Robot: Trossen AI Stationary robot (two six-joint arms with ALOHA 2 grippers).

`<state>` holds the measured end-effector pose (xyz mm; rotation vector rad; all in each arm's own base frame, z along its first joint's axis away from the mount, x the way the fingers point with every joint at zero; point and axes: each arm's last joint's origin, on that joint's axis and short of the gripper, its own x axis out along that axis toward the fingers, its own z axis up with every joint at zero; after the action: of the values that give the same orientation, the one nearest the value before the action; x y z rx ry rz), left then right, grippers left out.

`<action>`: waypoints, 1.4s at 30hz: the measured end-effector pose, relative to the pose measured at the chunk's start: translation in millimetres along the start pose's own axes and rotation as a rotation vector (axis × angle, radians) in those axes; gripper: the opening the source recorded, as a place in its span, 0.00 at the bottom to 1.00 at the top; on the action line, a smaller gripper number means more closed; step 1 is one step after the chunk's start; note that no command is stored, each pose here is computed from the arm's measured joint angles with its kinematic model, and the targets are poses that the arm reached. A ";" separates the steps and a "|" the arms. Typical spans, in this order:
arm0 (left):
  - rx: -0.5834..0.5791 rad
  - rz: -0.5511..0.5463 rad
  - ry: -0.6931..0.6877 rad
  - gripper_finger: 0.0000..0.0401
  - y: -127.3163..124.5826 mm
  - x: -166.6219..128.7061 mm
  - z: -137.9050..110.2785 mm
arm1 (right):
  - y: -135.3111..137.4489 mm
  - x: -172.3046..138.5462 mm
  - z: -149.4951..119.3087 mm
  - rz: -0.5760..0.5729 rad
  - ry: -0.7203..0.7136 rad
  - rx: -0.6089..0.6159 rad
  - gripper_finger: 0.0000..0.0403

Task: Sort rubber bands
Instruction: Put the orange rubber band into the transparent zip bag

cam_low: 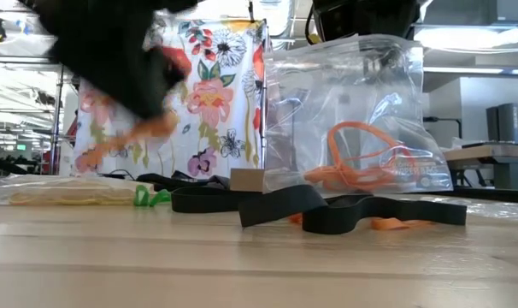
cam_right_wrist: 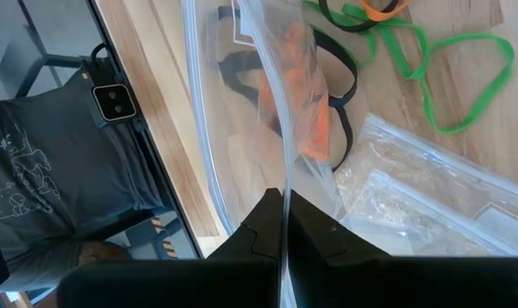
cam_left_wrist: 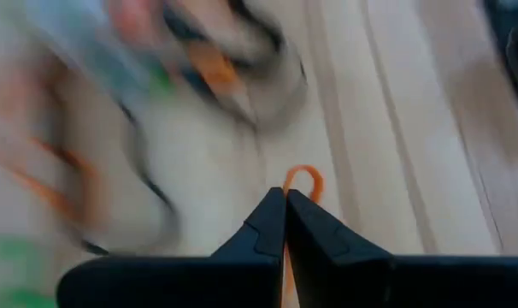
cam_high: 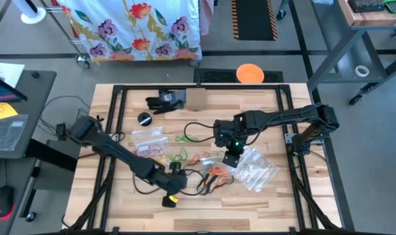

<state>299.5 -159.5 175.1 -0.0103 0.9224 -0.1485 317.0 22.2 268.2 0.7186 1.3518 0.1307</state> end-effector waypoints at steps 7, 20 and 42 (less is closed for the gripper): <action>0.101 0.307 -0.392 0.00 26.7 -51.2 44.8 | 0.2 0.1 0.1 0.001 -0.001 -0.007 0.01; 0.169 0.330 -0.622 0.00 94.1 -59.5 83.2 | 0.5 -1.4 6.2 0.025 -0.051 -0.029 0.01; 0.176 0.306 -0.704 0.00 102.2 -5.7 99.9 | -23.0 -17.7 25.0 0.011 -0.168 -0.029 0.01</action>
<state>388.0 -63.0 232.6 0.2288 0.1982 0.0615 328.5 -14.2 271.7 0.6968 1.1841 0.0961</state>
